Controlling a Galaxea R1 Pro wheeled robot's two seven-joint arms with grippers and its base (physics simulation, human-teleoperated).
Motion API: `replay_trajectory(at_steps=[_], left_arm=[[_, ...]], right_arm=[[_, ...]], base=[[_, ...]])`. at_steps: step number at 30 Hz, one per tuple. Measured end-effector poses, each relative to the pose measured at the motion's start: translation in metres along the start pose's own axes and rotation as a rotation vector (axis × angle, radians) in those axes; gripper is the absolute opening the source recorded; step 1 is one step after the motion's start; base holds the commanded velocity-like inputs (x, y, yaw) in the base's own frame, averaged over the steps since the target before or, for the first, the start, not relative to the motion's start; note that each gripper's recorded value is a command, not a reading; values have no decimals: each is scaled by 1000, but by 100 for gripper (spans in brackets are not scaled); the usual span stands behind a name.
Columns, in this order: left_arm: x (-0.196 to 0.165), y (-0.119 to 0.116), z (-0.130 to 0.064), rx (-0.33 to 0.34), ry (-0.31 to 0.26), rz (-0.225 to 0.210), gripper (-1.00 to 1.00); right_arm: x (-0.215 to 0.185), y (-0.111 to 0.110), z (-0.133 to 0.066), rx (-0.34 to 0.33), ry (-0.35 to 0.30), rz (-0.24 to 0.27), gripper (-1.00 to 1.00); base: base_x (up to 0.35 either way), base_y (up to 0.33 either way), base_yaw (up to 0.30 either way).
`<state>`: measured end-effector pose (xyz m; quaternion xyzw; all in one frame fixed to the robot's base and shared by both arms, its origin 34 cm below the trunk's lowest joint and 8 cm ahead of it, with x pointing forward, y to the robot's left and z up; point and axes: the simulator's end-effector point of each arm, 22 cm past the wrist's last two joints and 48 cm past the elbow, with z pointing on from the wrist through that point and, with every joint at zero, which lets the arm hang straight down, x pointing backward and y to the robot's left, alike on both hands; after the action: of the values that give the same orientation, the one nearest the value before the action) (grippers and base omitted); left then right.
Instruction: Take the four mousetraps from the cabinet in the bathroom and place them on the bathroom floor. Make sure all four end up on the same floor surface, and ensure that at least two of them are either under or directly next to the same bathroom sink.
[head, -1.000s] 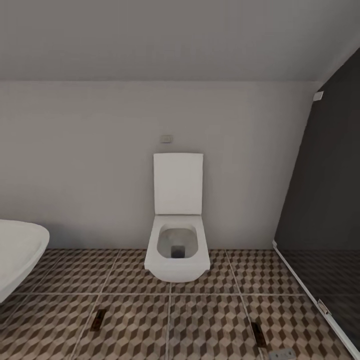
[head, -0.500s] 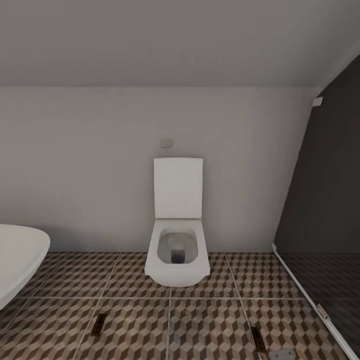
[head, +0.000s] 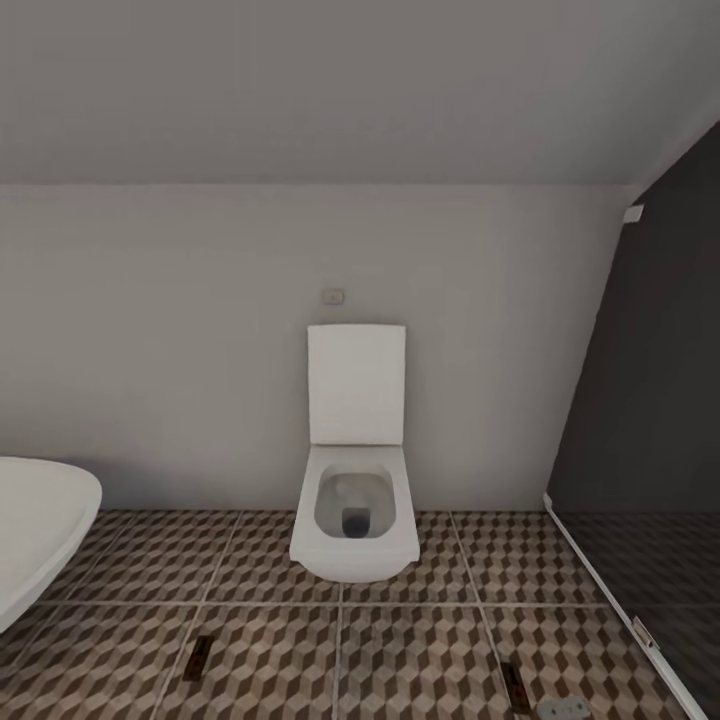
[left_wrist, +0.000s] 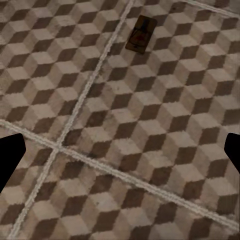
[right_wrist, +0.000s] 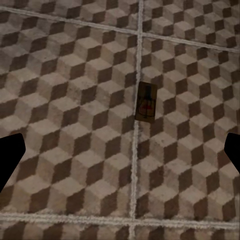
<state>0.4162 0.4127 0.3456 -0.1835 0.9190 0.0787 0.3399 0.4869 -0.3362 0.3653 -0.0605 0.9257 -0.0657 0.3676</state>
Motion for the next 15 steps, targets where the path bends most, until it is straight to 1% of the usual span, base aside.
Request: replay_trajectory(at_steps=[8, 15], left_arm=[[1, -2, 0, 3, 3, -1, 100], [8, -20, -2, 25, 13, -9, 100]], right_arm=[[0, 0, 0, 0, 0, 0, 100], [0, 0, 0, 0, 0, 0, 100]], base=[[0, 0, 0], [0, 0, 0]])
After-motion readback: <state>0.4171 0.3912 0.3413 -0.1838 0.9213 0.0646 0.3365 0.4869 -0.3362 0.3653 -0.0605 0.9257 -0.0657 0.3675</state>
